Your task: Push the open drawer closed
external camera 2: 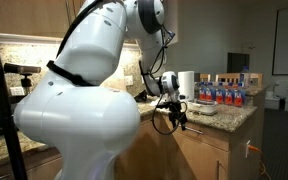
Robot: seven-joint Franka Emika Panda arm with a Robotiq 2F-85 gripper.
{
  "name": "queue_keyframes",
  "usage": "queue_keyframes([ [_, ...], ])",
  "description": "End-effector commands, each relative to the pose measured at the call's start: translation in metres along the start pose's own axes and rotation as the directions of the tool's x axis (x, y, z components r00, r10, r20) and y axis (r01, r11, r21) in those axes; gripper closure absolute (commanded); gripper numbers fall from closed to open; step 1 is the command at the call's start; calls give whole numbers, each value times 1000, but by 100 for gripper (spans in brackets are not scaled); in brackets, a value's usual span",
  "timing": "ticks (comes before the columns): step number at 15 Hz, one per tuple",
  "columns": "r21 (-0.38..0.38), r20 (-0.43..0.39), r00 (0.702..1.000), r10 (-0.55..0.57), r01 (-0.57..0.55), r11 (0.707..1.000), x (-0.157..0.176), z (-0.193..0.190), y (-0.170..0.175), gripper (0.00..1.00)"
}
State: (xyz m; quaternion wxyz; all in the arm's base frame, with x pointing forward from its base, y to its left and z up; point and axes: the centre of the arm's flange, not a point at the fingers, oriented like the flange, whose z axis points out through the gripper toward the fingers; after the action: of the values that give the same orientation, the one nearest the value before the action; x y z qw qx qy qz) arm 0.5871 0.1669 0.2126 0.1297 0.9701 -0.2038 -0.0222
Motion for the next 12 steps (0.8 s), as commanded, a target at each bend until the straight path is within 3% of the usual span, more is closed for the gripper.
queue_keyframes([
  [1, 29, 136, 991, -15, 11, 1000, -29, -20, 24, 0],
  [12, -31, 443, 895, -47, 68, 997, -106, -43, 44, 0],
])
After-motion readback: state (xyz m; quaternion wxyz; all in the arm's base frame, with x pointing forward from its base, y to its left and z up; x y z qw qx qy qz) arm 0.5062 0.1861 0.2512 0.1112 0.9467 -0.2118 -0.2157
